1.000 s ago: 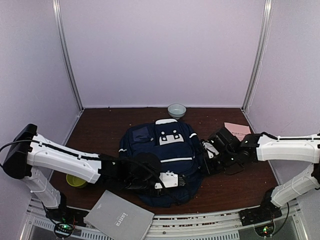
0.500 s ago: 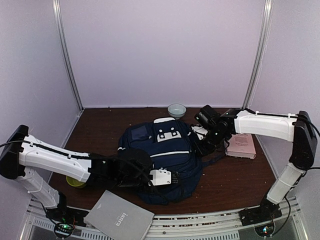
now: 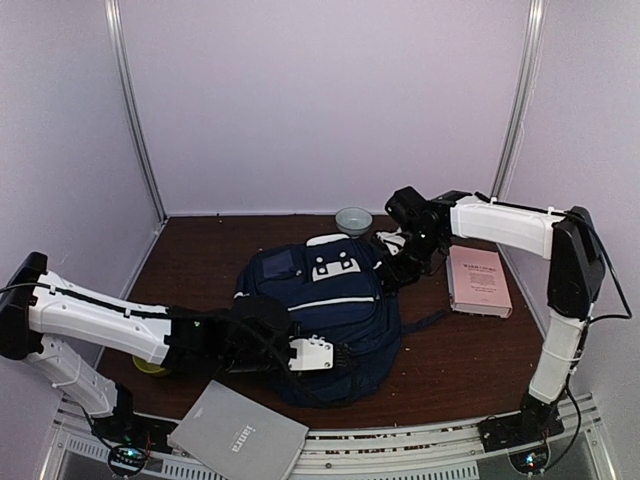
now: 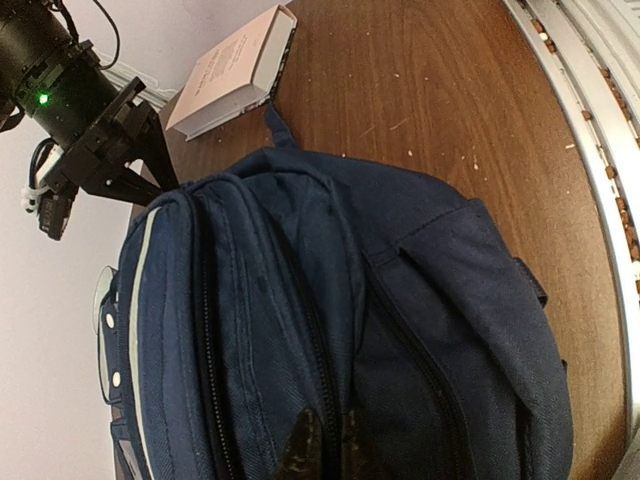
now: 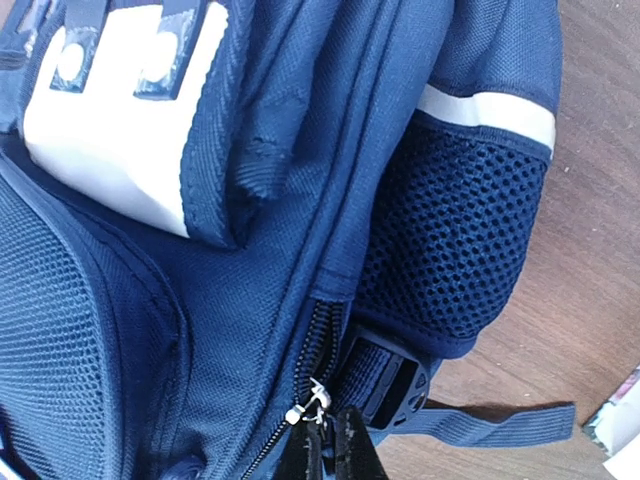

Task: Pack the student bag
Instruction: Zip the student bag into the second largest pocket of the bag, then pick up the largest pocket of the bag from the student bag.

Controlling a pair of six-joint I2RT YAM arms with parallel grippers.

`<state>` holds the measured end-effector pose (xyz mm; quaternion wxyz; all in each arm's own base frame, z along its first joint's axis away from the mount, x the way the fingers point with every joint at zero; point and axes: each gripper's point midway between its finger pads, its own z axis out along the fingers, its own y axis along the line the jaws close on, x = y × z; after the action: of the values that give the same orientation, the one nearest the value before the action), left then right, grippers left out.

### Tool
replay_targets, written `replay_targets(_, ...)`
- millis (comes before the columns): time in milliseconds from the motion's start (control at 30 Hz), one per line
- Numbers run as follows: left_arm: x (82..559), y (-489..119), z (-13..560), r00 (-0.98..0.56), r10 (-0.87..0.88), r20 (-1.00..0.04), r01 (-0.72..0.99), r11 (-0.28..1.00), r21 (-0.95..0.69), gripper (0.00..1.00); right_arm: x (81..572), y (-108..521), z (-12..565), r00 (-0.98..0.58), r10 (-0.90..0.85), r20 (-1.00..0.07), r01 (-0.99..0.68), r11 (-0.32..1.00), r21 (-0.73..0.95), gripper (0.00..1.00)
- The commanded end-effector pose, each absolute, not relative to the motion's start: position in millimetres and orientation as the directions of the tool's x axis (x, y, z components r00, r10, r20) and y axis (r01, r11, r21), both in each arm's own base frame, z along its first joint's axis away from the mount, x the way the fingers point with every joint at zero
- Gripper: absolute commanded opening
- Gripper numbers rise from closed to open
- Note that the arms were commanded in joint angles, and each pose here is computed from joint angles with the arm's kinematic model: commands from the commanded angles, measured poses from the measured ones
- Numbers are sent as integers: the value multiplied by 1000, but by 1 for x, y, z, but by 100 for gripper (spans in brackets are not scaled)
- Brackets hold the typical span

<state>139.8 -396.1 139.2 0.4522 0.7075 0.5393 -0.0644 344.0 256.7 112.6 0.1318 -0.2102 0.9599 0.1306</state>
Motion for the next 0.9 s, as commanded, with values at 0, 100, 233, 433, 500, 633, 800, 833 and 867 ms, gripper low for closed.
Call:
replay_targets(0,87,-381,131,469,674,-571,861,-203,467,0,469,181,175,-705,-15,-709,-92,993,71,0)
replay_targets(100,83,-381,134,477,662,-578,859,-211,466,0,476,172,170,-694,31,-719,-21,998,63,0)
replay_targets(233,86,-378,139,470,669,-575,857,-190,479,0,475,149,156,-672,82,-736,106,994,14,0)
replay_targets(433,84,-373,142,469,653,-594,858,-175,484,0,473,144,148,-627,158,-763,168,984,66,0)
replay_targets(500,86,-373,142,466,658,-592,857,-168,488,0,472,158,150,-602,194,-774,109,981,161,0)
replay_targets(633,93,-370,141,441,682,-584,858,-129,498,0,460,180,147,-623,189,-759,-15,967,253,23)
replay_targets(800,115,-364,153,367,717,-593,844,12,536,0,417,204,144,-723,108,-683,-185,921,342,43)
replay_targets(833,122,-362,157,347,721,-600,833,56,550,0,406,208,148,-727,96,-680,-223,903,367,44)
replay_targets(867,128,-359,165,329,719,-612,821,103,562,0,395,211,150,-730,86,-678,-256,886,388,45)
